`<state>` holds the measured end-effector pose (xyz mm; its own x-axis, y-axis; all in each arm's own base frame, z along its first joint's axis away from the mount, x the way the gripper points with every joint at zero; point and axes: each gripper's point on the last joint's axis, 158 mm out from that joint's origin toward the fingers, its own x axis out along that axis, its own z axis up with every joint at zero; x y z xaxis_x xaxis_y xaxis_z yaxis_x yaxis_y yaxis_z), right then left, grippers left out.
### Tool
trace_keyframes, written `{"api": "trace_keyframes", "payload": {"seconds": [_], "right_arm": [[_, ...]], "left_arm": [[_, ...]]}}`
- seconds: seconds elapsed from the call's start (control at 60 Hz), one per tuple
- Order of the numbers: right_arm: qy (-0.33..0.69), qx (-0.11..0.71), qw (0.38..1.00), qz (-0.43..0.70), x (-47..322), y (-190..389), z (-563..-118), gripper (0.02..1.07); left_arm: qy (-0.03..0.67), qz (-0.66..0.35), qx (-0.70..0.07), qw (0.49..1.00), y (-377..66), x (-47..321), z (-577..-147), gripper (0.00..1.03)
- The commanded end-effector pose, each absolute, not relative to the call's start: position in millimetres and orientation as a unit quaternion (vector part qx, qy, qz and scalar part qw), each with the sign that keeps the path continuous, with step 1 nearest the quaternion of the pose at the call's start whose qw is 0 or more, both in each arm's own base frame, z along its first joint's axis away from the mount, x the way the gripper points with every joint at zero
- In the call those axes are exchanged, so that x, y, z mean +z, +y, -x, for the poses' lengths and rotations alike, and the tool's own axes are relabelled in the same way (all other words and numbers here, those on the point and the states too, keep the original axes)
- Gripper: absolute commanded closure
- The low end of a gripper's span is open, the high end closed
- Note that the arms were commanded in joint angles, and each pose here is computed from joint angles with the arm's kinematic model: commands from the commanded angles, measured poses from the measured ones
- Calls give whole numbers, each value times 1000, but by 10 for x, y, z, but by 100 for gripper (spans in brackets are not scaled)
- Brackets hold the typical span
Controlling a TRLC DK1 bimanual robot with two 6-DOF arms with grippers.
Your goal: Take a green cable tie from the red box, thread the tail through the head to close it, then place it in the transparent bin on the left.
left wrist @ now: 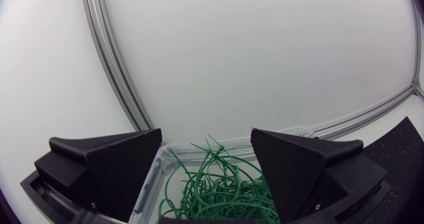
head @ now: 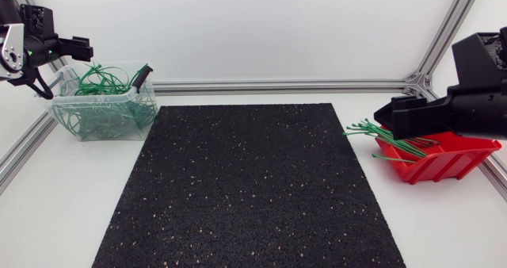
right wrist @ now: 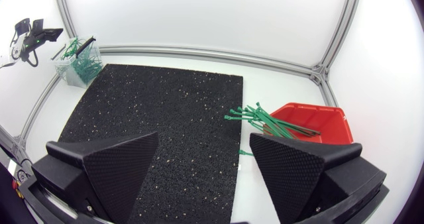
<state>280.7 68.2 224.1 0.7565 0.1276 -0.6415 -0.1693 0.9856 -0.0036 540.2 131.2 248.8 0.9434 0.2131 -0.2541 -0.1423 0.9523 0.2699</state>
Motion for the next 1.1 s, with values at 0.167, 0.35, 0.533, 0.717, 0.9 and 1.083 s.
{"api": "trace_keyframes", "payload": {"seconds": [0.167, 0.35, 0.533, 0.717, 0.9, 1.083], "right_arm": [[301, 38, 951, 62, 2213, 338, -2924, 7], [265, 9, 962, 70, 2169, 94, -2940, 7], [233, -6, 970, 67, 2143, 0, -2871, 7], [195, -30, 977, 79, 2161, -139, -2782, 7], [171, -50, 981, 82, 2127, -270, -2698, 7], [140, -48, 986, 72, 2051, -248, -2633, 7]], "left_arm": [[113, -140, 70, 981, 900, 2744, -4846, 3], [108, -139, 55, 983, 669, 2676, -4407, 3], [91, -134, 47, 986, 526, 2626, -4041, 3], [79, -129, 44, 987, 450, 2537, -3725, 3], [72, -118, 35, 990, 351, 2358, -3418, 3], [52, -105, 27, 993, 251, 2271, -3161, 3]]}}
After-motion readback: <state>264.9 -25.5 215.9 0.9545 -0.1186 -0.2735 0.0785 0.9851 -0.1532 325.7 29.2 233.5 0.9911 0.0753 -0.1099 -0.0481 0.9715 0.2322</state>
